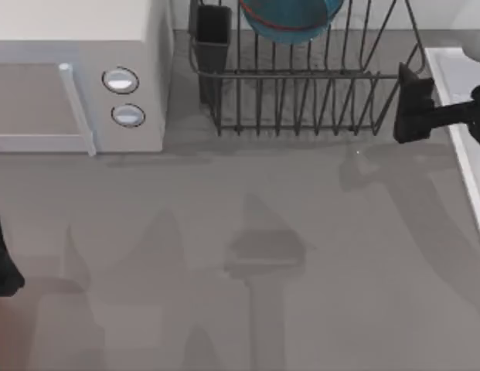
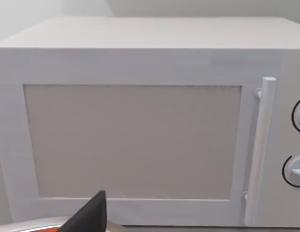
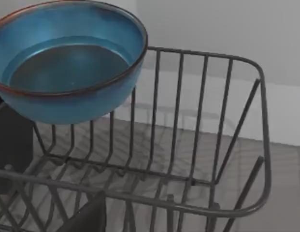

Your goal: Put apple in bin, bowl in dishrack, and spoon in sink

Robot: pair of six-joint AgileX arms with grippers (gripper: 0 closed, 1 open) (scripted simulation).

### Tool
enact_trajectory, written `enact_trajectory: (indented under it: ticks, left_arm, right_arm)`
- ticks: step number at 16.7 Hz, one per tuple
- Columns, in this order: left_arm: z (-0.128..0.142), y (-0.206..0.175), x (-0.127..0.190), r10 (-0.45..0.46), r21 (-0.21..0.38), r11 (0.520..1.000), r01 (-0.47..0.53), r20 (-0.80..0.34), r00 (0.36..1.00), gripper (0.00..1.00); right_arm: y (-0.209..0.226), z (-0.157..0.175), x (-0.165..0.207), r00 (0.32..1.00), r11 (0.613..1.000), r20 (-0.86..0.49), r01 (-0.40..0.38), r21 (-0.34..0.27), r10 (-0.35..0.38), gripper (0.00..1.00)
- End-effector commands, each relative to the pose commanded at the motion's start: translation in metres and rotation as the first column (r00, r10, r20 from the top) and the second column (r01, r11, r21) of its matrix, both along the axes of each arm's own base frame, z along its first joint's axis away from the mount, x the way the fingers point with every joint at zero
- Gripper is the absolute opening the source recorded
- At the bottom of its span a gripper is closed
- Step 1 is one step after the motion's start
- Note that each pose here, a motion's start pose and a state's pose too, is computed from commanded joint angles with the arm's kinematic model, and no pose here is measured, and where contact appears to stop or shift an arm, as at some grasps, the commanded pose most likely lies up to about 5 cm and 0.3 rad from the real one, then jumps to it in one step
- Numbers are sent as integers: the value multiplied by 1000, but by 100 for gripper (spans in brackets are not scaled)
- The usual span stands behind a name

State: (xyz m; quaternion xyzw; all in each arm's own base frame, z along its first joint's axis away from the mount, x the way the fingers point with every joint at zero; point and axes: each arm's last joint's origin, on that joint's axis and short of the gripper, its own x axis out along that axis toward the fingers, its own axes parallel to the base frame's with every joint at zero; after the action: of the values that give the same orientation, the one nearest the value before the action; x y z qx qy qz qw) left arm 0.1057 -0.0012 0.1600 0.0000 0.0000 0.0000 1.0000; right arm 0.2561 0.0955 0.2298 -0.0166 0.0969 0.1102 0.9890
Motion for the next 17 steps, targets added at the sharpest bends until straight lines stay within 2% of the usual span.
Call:
enact_trajectory:
  ticks: [3,5,7,11,14,17]
  left_arm:
    - [0,0,0,0,0,1000,0,0,1000,100]
    - [0,0,0,0,0,1000,0,0,1000,100]
    - [0,0,0,0,0,1000,0,0,1000,100]
    - [0,0,0,0,0,1000,0,0,1000,100]
    - [0,0,0,0,0,1000,0,0,1000,100]
    - [0,0,0,0,0,1000,0,0,1000,100]
  right_arm:
    - [-42,-9,-41,994,995,17,104,14,-104,100]
    - [-62,-4,-67,981,984,90,171,43,-174,100]
    - [-77,3,-95,960,976,181,202,77,-213,100]
    - [-91,-27,-134,943,969,224,236,78,-247,100]
    - [-97,-46,-147,937,966,234,248,70,-258,100]
    - [-97,-66,-150,953,972,195,227,56,-234,100]
